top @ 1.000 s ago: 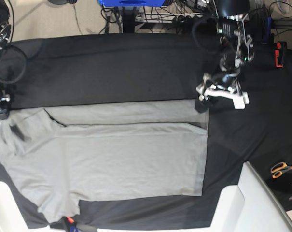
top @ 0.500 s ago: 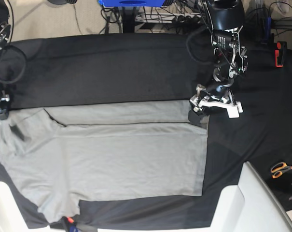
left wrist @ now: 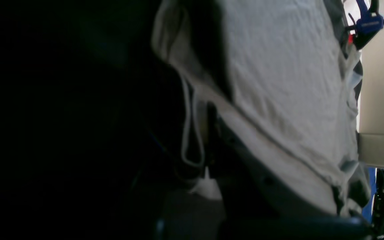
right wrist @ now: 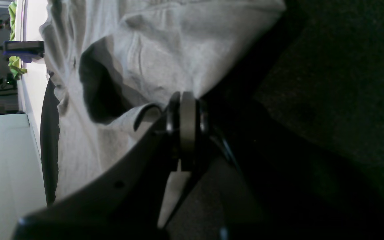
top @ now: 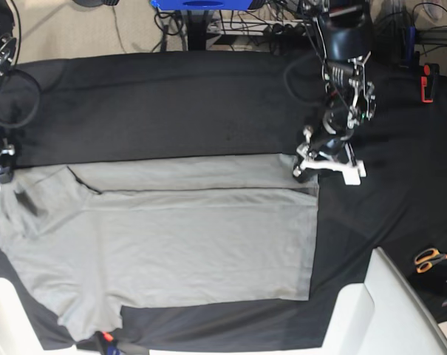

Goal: Fold the T-shirt properly
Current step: 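Drag the held shirt back across the table with both grippers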

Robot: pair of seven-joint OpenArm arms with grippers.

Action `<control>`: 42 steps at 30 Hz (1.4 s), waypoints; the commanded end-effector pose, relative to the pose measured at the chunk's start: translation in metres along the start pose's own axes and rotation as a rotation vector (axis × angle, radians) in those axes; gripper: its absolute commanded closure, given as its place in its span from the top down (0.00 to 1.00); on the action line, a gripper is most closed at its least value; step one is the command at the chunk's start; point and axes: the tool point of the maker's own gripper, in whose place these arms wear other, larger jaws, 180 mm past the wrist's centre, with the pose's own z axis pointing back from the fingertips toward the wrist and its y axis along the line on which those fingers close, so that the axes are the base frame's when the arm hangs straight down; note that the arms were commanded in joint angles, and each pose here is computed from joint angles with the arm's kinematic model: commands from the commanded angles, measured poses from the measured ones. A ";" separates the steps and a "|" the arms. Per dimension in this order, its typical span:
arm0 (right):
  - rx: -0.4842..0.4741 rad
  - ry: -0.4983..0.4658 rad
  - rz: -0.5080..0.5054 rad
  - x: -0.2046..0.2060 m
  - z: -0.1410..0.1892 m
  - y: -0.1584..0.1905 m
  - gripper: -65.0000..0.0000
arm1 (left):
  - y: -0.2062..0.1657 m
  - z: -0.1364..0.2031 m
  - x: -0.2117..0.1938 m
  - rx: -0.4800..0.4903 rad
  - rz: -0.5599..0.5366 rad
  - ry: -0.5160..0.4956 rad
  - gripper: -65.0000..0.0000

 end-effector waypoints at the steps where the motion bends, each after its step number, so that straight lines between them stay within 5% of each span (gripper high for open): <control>1: 0.044 -0.057 0.013 0.026 -0.001 0.016 0.00 | 0.005 0.000 -0.018 0.025 0.016 0.066 0.00; 9: 0.030 -0.060 0.020 0.028 0.004 0.008 0.00 | 0.005 0.011 -0.020 0.021 -0.013 0.082 0.00; 17: 0.076 -0.029 0.140 0.034 0.024 0.014 0.00 | 0.002 0.040 -0.013 0.008 -0.092 0.062 0.00; 27: 0.071 -0.015 0.107 0.027 0.053 -0.013 0.00 | 0.021 0.070 -0.008 0.042 -0.156 0.048 0.00; 42: 0.029 0.067 0.168 -0.025 0.097 -0.038 0.00 | 0.040 0.111 -0.011 0.089 -0.239 0.056 0.00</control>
